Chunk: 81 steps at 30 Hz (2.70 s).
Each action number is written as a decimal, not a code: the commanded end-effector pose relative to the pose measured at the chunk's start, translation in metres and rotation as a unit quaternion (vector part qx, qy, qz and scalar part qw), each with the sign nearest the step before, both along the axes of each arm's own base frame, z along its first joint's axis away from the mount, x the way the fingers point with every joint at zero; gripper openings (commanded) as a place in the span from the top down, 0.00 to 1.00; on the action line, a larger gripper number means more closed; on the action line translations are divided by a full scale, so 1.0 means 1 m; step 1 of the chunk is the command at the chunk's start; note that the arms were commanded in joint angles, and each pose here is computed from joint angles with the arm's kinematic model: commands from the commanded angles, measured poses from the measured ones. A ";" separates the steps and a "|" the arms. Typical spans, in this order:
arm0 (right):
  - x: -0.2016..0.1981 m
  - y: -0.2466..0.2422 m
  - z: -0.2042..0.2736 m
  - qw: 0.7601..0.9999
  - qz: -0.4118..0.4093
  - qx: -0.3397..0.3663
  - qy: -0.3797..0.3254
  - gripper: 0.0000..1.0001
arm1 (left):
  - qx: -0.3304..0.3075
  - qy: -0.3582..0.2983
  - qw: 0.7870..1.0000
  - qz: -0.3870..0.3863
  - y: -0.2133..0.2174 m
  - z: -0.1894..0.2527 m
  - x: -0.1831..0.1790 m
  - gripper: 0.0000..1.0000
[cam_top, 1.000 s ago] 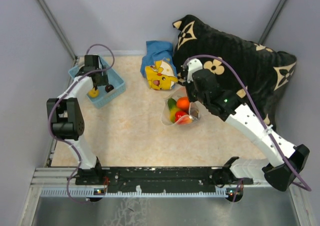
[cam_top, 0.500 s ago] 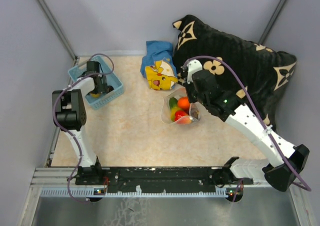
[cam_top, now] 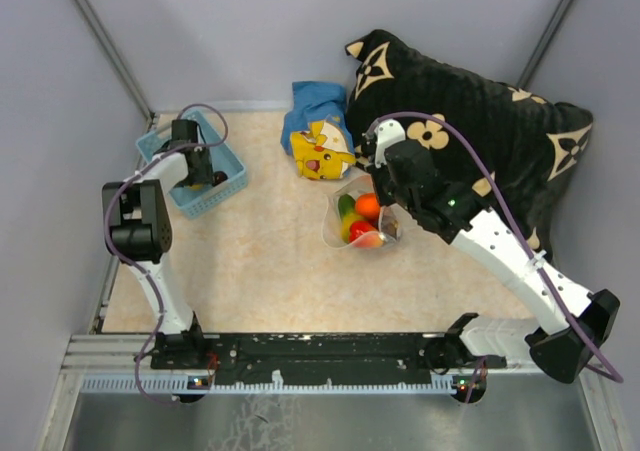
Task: Place the food in the zip-top bag and seal the zipper
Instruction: Pick up the fake fruit from the bin, then place the fake fruit in the zipper food storage bag.
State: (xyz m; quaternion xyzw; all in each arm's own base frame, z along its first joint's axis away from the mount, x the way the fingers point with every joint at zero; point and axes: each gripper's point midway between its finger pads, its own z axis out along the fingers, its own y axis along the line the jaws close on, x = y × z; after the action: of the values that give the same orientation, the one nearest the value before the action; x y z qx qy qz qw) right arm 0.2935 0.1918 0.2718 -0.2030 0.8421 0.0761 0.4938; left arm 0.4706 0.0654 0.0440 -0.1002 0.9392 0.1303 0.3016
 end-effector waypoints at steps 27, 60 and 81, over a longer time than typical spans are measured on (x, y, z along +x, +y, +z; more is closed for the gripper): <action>0.006 0.001 0.028 0.999 -0.009 0.030 -0.035 1.00 | -0.122 -0.245 0.922 -0.273 -0.184 0.213 -0.091 0.49; 0.002 0.005 0.020 0.999 0.006 0.035 -0.029 1.00 | -0.242 -0.347 0.717 -0.554 -0.398 0.256 -0.246 0.48; -0.004 0.003 0.019 0.999 0.009 0.044 -0.027 1.00 | -0.128 -0.349 0.767 -0.523 -0.430 0.220 -0.195 0.34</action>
State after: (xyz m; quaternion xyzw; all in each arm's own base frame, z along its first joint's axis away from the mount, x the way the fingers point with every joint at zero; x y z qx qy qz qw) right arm 0.2886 0.1967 0.2663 -0.2071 0.8423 0.0949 0.4886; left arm 0.2632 -0.3634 0.2445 0.3512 0.6945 -0.2331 0.5831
